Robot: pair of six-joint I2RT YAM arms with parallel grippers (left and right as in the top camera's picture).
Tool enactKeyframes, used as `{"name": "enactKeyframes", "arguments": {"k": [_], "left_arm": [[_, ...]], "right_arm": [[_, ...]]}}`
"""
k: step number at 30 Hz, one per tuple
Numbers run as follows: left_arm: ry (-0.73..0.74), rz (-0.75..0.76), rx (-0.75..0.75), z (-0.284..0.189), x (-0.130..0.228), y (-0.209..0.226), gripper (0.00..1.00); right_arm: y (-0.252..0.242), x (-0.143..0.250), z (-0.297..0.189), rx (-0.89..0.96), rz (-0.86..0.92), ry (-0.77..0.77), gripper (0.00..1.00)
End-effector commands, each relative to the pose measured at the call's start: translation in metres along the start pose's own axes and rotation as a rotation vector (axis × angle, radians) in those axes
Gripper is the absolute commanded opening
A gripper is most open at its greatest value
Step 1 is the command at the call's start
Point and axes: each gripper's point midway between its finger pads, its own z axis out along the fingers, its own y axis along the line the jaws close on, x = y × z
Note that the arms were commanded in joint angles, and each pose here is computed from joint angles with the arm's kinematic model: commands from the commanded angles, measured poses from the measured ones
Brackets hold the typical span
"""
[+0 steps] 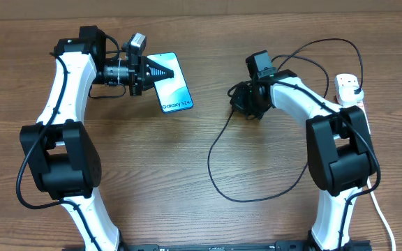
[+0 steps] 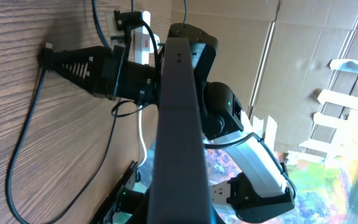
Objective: Plug charger to phone and switch on socket
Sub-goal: 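Lift the plug with the right gripper and swing it toward the phone, then raise the phone with the left gripper and bring the plug under its bottom edge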
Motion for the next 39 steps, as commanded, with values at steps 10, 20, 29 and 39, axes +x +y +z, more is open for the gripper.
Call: {"name": "enactKeyframes", "arguments": {"k": [10,20,29,39], "left_arm": [[-0.005,0.047,0.031,-0.003,0.0,-0.013,0.04],[-0.005,0.057,0.034,-0.003,0.0,-0.014,0.04],[0.0,0.136,0.159,-0.005,0.003,-0.035,0.04],[0.0,0.168,0.211,-0.007,0.002,-0.044,0.04]], "right_arm": [[0.09,0.032,-0.179,-0.391,-0.612,-0.147,0.04],[0.096,0.114,-0.253,-0.519,-0.749,-0.082,0.04],[0.109,0.192,-0.241,-0.641,-0.863,0.101,0.04],[0.12,0.202,-0.218,-0.743,-0.739,0.183,0.04]]}}
